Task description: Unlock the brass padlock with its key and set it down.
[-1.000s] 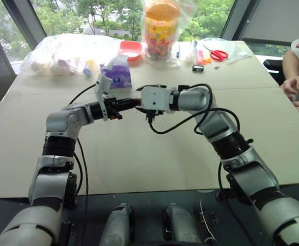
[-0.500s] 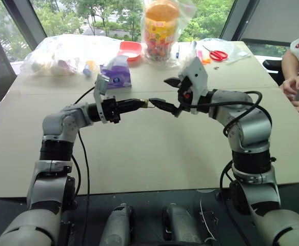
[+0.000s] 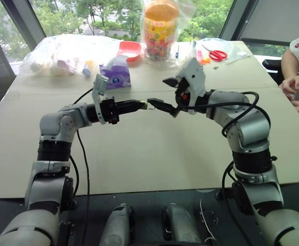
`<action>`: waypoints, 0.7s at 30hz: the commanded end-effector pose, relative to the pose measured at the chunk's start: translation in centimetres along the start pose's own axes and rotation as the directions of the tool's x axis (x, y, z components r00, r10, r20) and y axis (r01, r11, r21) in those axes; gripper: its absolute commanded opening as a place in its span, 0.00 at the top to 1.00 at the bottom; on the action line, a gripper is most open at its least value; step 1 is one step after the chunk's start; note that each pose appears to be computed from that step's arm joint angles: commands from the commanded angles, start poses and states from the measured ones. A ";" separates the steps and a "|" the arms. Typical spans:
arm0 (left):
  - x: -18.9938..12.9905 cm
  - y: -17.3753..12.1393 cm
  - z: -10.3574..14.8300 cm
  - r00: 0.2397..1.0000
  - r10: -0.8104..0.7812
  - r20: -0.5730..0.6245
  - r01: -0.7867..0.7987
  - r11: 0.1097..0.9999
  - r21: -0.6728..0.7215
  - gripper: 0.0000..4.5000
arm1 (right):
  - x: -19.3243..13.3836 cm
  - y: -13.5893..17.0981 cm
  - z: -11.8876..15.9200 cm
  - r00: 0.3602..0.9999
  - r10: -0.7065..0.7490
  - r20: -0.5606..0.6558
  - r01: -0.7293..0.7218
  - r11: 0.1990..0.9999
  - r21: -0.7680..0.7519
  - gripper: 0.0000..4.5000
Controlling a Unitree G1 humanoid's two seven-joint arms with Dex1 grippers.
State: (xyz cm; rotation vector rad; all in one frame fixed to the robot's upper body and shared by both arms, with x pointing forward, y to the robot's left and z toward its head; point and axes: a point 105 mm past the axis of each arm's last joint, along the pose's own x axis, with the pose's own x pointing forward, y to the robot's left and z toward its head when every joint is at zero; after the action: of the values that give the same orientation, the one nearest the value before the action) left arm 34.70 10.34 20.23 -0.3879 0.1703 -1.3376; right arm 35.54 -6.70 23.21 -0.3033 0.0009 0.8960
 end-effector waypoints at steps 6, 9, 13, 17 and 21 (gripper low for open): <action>-0.3 -1.5 2.1 0.997 -0.044 0.056 0.040 0.997 0.062 1.00 | -0.2 -0.4 -1.2 1.000 -0.009 -0.026 0.009 1.000 0.011 0.01; -0.2 -1.5 2.0 0.998 -0.043 0.053 0.039 0.997 0.063 1.00 | -0.1 -0.2 -1.2 1.000 0.005 -0.028 -0.004 1.000 0.013 0.01; -0.1 -1.2 1.6 0.999 -0.027 0.040 0.025 0.998 0.063 1.00 | -0.4 -0.4 -1.6 0.999 -0.005 -0.042 0.006 1.000 0.005 0.01; 0.7 0.3 0.1 0.999 0.044 0.018 -0.044 0.999 -0.004 1.00 | -2.6 -2.4 -4.3 0.982 -0.081 -0.172 0.056 0.988 -0.146 0.01; 2.7 1.9 -2.8 0.993 0.115 -0.036 -0.117 0.989 -0.089 1.00 | -5.2 -1.7 -6.4 0.956 -0.016 -0.292 -0.048 0.976 -0.211 0.01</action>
State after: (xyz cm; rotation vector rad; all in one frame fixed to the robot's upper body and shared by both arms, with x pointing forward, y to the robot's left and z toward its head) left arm 35.90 8.56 17.85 -0.4484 0.2489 -1.2368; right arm 35.44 -14.26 16.98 -0.6076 0.2346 0.7940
